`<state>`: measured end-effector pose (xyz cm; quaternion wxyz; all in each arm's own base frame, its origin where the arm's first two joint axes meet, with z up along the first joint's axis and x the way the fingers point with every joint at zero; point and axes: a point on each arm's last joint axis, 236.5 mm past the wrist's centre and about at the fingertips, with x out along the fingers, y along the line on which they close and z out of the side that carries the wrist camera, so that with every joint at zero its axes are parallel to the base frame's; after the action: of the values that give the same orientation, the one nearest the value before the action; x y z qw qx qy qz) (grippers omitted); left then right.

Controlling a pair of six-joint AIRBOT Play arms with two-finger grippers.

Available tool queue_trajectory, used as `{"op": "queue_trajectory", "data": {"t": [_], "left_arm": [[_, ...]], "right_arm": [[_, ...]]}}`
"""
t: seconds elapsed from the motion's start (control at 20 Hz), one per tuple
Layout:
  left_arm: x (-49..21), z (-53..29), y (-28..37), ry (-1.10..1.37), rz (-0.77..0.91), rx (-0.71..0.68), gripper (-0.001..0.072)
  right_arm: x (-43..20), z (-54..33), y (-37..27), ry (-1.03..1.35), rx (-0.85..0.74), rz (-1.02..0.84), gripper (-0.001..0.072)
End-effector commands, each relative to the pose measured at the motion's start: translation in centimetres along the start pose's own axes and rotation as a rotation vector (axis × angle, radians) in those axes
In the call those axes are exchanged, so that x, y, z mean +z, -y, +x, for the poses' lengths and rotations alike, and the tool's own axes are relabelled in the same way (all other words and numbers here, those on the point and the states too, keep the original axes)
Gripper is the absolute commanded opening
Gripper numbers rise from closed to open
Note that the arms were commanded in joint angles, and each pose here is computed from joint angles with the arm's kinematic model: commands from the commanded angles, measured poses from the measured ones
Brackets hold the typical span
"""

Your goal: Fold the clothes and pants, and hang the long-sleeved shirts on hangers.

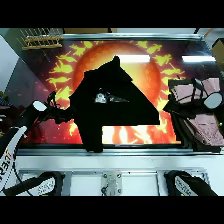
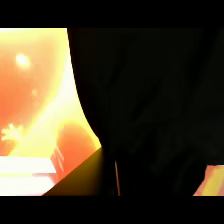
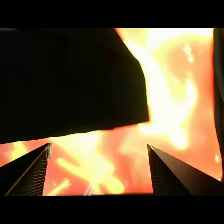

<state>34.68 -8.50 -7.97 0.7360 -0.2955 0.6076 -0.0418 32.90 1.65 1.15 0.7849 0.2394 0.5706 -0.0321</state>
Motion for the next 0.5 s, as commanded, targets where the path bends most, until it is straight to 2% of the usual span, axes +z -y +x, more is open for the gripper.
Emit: {"op": "queue_trajectory", "data": {"t": [0.0,0.2,0.45], "left_arm": [[0.4,-1.6,0.7,0.035,0.043,-0.017,0.001],[0.6,-1.7,0.8,0.043,0.043,-0.019,0.001],[0.7,-1.7,0.8,0.047,0.043,-0.019,0.001]], "right_arm": [[-3.7,5.2,6.0,-0.05,-0.041,0.435,0.0647],[-4.8,9.5,4.9,0.001,0.064,0.6,0.0647],[-4.3,11.9,1.0,0.066,0.109,0.511,0.0646]]}}
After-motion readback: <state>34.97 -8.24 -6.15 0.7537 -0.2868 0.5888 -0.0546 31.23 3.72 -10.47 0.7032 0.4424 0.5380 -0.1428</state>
